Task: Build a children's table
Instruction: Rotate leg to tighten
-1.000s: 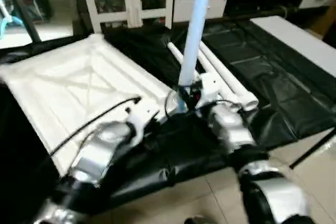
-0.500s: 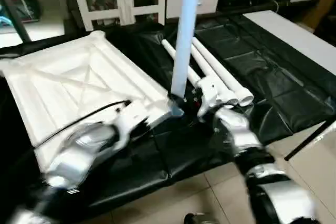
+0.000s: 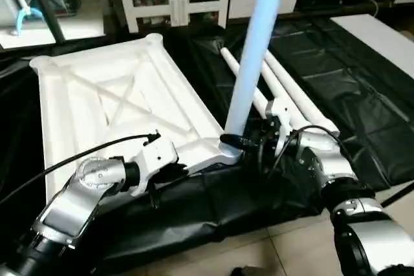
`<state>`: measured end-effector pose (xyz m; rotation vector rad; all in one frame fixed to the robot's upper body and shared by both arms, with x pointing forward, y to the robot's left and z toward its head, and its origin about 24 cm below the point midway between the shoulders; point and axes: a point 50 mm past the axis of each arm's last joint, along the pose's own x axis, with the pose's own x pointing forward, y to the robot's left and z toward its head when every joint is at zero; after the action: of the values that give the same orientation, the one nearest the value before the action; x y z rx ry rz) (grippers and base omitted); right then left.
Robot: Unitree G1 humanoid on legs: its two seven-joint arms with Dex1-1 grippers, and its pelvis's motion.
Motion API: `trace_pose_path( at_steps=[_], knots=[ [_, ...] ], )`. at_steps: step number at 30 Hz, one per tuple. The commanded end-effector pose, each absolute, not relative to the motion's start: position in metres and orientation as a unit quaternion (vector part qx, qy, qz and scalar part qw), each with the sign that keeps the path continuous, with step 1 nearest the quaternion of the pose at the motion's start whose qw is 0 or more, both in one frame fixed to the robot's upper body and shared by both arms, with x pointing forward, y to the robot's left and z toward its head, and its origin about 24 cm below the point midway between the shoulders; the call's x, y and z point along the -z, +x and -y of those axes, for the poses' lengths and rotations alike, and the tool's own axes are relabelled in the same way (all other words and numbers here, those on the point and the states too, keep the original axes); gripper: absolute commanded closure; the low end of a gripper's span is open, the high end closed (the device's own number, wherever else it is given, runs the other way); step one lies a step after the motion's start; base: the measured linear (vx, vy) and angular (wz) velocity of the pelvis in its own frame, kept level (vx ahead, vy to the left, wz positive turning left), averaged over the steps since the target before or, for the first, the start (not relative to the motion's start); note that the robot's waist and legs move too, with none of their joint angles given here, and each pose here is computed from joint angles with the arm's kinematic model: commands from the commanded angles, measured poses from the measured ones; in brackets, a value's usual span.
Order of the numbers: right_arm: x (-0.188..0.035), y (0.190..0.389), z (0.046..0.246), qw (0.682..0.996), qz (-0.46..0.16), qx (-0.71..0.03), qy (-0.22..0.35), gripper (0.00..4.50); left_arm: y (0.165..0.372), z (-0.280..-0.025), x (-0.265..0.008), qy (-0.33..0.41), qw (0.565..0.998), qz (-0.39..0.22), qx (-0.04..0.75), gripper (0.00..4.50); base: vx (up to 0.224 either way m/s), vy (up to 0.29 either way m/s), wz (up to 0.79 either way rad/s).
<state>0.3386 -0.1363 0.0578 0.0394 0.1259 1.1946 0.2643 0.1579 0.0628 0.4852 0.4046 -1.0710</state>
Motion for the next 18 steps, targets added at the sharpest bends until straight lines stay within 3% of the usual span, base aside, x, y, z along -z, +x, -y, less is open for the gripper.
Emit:
trace_pose_path(
  at_steps=[1, 8, 15, 18],
  knots=[
    [-0.061, 0.340, 0.144, 0.826, -0.060, -0.560, 0.020, 1.74, 0.255, -0.157, -0.048, 0.225, 0.791, -0.226, 0.522, 4.50, 0.000, 0.000, 0.00],
    [-0.063, 0.341, 0.143, 0.827, -0.060, -0.559, 0.023, 2.38, 0.254, -0.158, -0.047, 0.228, 0.790, -0.227, 0.522, 4.50, 0.000, 0.000, 0.00],
    [-0.054, 0.355, 0.142, 0.901, -0.076, -0.428, -0.001, 2.54, 0.264, -0.155, -0.045, 0.225, 0.820, -0.244, 0.466, 4.50, 0.000, 0.000, 0.00],
    [-0.040, 0.359, 0.127, 0.940, -0.105, -0.324, 0.001, 2.57, 0.279, -0.146, -0.042, 0.214, 0.860, -0.260, 0.384, 4.50, 0.000, 0.000, 0.00]
  ],
)
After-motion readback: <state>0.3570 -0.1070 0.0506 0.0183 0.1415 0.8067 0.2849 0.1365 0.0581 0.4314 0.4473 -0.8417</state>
